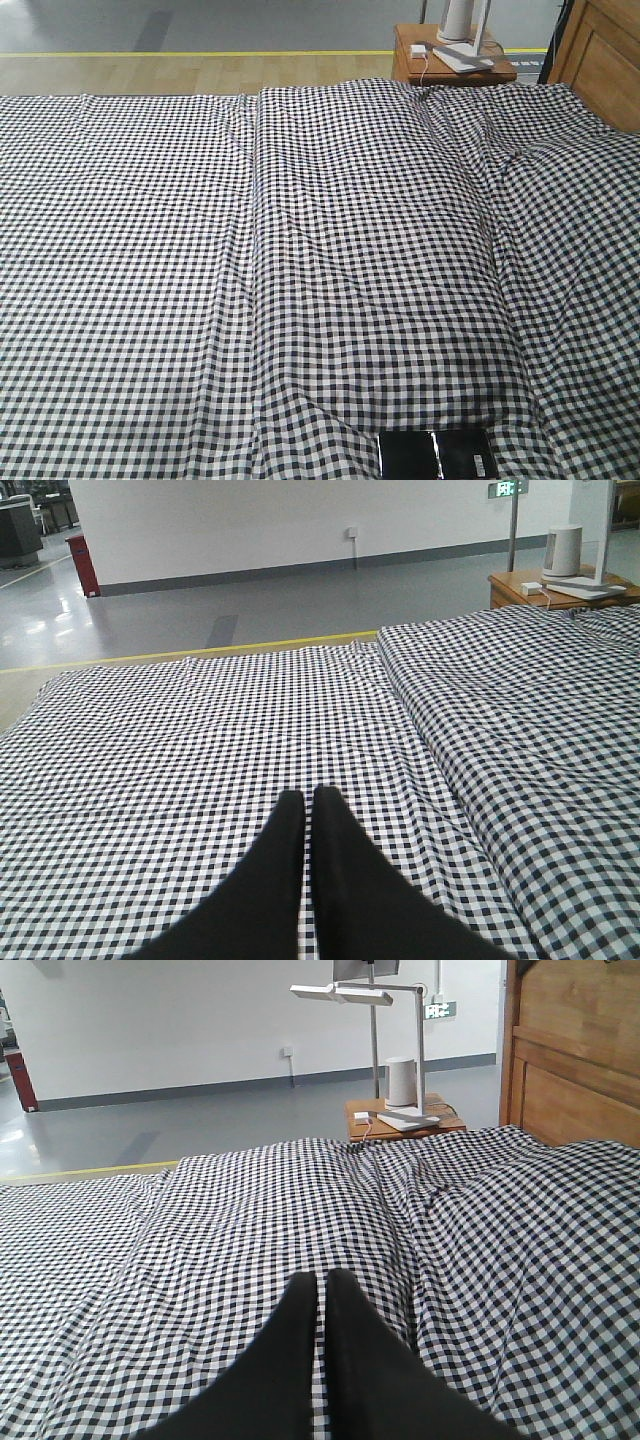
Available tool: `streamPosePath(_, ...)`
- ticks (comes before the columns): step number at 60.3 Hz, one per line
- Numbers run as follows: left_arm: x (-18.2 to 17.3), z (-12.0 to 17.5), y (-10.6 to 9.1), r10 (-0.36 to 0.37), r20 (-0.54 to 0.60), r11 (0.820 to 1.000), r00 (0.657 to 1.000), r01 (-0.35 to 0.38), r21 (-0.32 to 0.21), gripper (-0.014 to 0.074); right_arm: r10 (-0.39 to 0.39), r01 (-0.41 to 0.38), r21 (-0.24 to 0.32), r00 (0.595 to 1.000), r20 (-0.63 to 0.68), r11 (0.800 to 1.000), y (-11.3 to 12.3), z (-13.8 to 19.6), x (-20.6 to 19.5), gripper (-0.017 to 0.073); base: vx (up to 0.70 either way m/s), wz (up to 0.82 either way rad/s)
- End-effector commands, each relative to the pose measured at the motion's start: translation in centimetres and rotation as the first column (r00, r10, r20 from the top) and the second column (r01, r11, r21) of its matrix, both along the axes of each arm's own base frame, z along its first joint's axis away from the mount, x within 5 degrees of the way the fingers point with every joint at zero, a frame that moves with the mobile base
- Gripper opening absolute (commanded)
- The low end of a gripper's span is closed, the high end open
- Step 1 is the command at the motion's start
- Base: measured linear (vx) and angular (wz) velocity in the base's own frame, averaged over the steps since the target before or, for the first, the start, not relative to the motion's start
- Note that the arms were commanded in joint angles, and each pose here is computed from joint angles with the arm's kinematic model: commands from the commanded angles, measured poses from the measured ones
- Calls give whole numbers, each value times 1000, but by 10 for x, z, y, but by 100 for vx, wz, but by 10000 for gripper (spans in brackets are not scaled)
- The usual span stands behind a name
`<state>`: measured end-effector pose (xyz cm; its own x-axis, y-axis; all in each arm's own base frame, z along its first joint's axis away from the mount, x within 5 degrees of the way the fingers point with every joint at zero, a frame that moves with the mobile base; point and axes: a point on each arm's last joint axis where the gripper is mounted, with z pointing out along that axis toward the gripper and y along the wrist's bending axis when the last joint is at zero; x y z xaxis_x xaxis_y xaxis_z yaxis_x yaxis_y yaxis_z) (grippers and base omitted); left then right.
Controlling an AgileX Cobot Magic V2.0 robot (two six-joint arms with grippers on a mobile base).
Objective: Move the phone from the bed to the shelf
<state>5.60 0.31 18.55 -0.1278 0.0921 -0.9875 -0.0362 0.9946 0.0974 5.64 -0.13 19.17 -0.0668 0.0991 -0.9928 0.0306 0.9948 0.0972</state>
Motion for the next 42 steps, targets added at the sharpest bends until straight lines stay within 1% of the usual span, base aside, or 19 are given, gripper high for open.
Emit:
streamPosePath(1,-1,16,0,-4,108,1000,994,4,-4,1,-7,7,-7,997,70,1000,0,4,0,-1,0,0)
streamPosePath(42,-1,16,0,-4,108,1000,994,4,-4,1,-7,7,-7,997,70,1000,0,4,0,-1,0,0)
